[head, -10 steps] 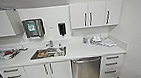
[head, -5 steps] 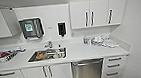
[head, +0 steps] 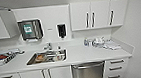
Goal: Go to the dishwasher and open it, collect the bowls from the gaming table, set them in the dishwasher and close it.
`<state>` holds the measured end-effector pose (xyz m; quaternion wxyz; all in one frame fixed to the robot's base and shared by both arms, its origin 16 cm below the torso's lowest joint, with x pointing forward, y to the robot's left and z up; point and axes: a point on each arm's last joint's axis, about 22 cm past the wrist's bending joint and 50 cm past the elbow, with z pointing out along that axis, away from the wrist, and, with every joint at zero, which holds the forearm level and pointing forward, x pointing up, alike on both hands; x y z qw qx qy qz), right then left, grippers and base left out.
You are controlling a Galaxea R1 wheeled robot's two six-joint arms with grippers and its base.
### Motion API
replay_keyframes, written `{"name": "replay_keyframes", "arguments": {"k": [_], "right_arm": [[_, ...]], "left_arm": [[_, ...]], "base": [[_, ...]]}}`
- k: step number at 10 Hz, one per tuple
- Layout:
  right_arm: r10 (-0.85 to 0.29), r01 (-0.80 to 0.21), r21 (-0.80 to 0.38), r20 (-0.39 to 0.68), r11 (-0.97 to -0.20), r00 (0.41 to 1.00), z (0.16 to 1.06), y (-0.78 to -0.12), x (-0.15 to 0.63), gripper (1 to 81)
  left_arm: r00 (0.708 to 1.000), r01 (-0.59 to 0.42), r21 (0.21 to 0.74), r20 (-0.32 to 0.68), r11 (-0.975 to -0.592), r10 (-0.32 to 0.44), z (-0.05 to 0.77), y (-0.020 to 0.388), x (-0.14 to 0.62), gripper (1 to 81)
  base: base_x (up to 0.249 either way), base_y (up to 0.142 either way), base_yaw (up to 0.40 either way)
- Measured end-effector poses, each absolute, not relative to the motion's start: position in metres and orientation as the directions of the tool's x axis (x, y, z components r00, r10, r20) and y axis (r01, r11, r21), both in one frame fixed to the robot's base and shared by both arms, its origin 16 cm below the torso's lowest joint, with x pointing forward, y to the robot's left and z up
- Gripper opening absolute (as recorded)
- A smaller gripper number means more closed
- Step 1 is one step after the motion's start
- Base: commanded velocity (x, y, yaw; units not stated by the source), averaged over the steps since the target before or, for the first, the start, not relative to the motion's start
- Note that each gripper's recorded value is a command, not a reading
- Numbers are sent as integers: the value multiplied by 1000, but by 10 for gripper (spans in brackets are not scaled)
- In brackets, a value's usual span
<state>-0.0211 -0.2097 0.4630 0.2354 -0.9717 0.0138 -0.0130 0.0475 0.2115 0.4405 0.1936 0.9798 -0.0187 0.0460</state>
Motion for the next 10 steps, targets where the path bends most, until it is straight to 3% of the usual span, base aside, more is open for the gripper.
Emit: {"name": "replay_keyframes", "arguments": {"k": [10], "right_arm": [[-34,-25,-456,13,-890,999,463,-210,-26,811]], "left_arm": [[996,-53,379,92,-924,-19,440,210,43,811]], "base": [[153,0,0]]}}
